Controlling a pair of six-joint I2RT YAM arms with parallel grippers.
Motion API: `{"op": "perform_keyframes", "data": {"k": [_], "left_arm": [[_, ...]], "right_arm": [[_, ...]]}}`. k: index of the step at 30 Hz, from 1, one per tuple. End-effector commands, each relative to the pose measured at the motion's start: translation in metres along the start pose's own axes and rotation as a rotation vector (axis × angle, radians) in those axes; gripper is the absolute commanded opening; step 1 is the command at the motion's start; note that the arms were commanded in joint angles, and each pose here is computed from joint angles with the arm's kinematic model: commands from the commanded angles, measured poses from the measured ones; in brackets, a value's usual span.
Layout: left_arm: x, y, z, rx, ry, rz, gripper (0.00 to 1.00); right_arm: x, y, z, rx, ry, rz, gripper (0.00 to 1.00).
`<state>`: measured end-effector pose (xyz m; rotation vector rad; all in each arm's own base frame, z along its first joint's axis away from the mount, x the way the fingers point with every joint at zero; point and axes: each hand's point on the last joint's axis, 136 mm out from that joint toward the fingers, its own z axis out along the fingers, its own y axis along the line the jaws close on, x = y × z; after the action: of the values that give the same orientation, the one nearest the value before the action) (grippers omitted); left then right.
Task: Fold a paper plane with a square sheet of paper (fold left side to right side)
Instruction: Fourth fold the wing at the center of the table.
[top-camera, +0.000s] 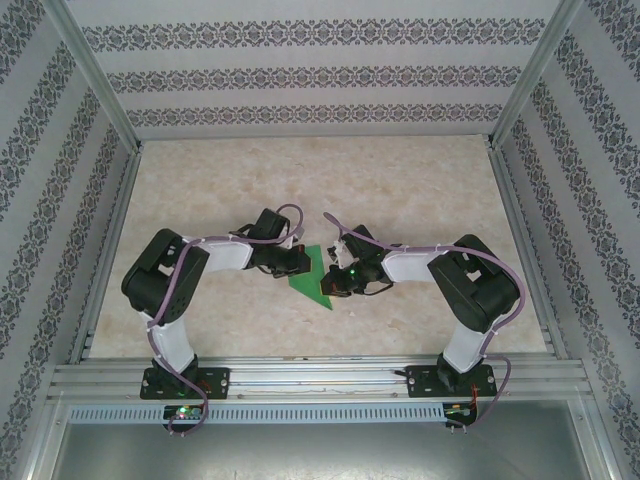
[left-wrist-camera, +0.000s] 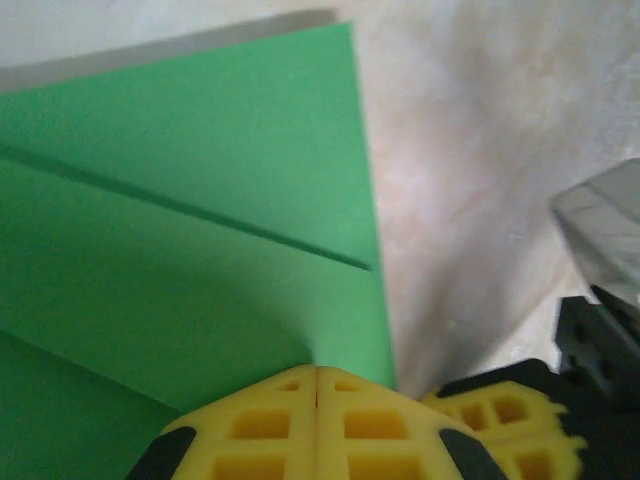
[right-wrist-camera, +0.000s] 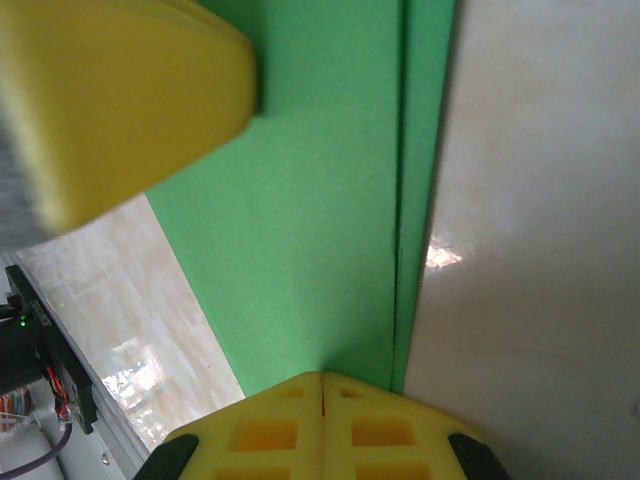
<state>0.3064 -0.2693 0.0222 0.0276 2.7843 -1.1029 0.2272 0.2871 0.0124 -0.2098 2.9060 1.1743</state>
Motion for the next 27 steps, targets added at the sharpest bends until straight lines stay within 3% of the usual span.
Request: {"op": "perform_keyframes", "data": {"k": [1,16,27], "left_arm": [[-0.006,-0.001,0.004,-0.012,-0.01,-0.004,0.01],[0.019,0.037,0.012,-0.137,0.064,-0.071,0.0],[0.02,0.04,0.014,-0.148,0.072,-0.076,0.0]], "right_arm": [[0.034,-0.053,0.009,0.192,0.078,0.116,0.0],[-0.01,0.038,-0.024,-0.044,-0.037,-0.023,0.0],[-0.015,0.03,-0.005,-0.015,-0.02,-0.007,0.0]]}}
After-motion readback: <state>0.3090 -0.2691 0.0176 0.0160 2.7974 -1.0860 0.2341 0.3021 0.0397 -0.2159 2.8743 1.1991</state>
